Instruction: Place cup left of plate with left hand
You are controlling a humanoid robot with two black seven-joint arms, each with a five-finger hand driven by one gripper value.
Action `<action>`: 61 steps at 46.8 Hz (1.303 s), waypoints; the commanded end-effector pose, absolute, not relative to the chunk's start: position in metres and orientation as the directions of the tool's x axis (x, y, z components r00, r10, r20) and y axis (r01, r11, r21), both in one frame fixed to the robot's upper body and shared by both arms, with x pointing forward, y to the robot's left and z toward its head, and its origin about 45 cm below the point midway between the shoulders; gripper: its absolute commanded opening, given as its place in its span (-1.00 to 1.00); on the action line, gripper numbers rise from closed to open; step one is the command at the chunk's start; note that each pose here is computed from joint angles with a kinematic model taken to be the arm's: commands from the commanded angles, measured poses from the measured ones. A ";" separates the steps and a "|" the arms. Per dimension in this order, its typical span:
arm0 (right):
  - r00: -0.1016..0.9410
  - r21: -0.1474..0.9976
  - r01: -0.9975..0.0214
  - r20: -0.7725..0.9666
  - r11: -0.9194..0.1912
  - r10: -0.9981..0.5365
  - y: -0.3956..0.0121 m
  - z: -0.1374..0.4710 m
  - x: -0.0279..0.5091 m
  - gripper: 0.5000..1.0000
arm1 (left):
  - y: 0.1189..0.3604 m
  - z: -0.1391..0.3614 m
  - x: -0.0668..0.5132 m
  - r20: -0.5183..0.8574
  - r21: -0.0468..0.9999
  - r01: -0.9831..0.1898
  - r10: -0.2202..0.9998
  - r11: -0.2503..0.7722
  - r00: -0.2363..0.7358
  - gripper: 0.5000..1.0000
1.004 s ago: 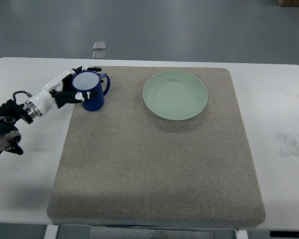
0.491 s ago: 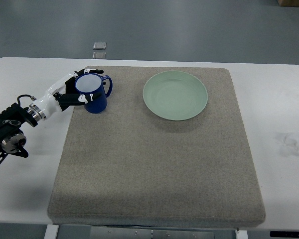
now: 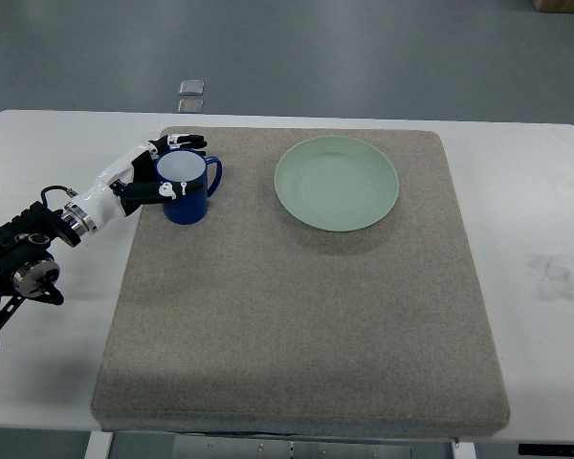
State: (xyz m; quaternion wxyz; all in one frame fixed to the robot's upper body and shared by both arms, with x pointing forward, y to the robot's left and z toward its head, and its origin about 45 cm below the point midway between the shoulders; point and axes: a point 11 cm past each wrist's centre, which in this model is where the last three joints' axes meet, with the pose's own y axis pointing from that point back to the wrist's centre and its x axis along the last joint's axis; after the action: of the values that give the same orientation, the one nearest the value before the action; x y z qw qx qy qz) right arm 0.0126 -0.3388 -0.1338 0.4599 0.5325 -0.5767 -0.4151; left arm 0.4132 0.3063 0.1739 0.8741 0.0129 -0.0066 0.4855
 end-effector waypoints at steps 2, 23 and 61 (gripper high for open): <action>-0.010 0.969 -0.233 0.087 0.087 -0.996 -0.338 -0.134 0.013 0.73 | 0.306 0.174 0.413 0.024 0.016 -0.849 0.848 0.529 0.529 0.71; -0.010 0.969 -0.233 0.087 0.087 -0.996 -0.338 -0.134 0.013 0.73 | 0.308 0.184 0.415 0.000 -0.017 -0.850 0.850 0.526 0.526 0.97; -0.010 0.969 -0.232 0.089 0.089 -0.996 -0.339 -0.134 0.013 0.73 | 0.377 0.278 0.451 -0.146 -0.245 -0.932 0.940 0.269 0.309 0.93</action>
State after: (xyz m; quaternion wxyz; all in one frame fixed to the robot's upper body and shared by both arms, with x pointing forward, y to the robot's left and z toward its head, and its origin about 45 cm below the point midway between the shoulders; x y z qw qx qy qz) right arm 0.0126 -0.3387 -0.1339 0.4598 0.5326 -0.5766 -0.4153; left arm 0.4449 0.3765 0.2742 0.8077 -0.1401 -0.0222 0.5723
